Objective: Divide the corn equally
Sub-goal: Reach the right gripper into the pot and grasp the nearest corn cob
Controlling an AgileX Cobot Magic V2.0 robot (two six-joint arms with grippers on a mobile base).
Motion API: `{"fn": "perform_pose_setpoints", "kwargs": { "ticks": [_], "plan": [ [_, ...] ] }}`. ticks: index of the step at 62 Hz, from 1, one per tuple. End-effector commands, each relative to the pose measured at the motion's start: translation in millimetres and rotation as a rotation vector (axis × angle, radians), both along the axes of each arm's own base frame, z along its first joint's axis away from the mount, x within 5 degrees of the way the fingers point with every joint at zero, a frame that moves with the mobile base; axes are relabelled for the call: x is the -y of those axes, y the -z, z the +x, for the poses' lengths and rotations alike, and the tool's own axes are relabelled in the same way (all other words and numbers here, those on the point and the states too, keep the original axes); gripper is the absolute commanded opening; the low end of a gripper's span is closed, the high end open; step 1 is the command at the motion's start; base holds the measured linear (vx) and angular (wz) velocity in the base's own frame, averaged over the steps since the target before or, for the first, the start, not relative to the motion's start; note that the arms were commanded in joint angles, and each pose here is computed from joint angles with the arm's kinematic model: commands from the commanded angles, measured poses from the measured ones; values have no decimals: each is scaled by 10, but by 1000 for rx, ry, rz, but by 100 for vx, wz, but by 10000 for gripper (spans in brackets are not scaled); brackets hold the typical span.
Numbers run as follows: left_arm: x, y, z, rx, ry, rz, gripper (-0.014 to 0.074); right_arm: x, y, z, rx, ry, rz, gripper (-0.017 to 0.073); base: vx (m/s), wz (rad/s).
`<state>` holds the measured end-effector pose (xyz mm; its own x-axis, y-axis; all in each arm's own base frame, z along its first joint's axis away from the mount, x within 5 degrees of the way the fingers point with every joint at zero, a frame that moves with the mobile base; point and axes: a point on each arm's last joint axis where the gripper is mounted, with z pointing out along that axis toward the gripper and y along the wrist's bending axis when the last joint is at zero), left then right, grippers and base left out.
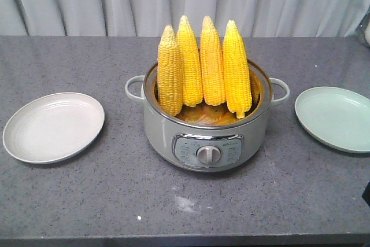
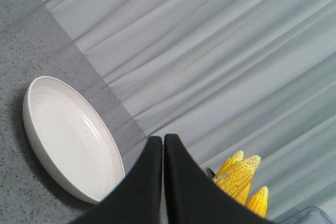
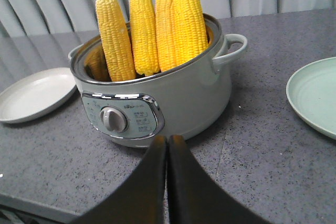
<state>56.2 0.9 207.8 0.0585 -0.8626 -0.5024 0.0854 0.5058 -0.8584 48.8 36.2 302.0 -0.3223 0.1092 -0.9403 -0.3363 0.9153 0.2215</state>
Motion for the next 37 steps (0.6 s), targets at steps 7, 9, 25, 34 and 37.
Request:
{"fn": "perform_pose_setpoints", "kwargs": {
  "ticks": [7,9,25,34,37],
  "plan": [
    [-38,-57,-22,84,-32,-78,-6,11,-375,142,84,-13,-86,-6,0,0],
    [-38,-73,-25,88,-31,-78,-6,12,-411,168,86,-16,-98,-6,0,0],
    [-15,-570,-152,213,-24,39,-6,24,-695,344,156,-30,-194,-3,0,0],
    [20,-897,-287,239,-15,177,-6,39,-798,373,232,21,-84,-3,0,0],
    [26,-966,-320,234,-17,217,-6,38,-826,374,248,28,-45,-3,0,0]
  ]
}}
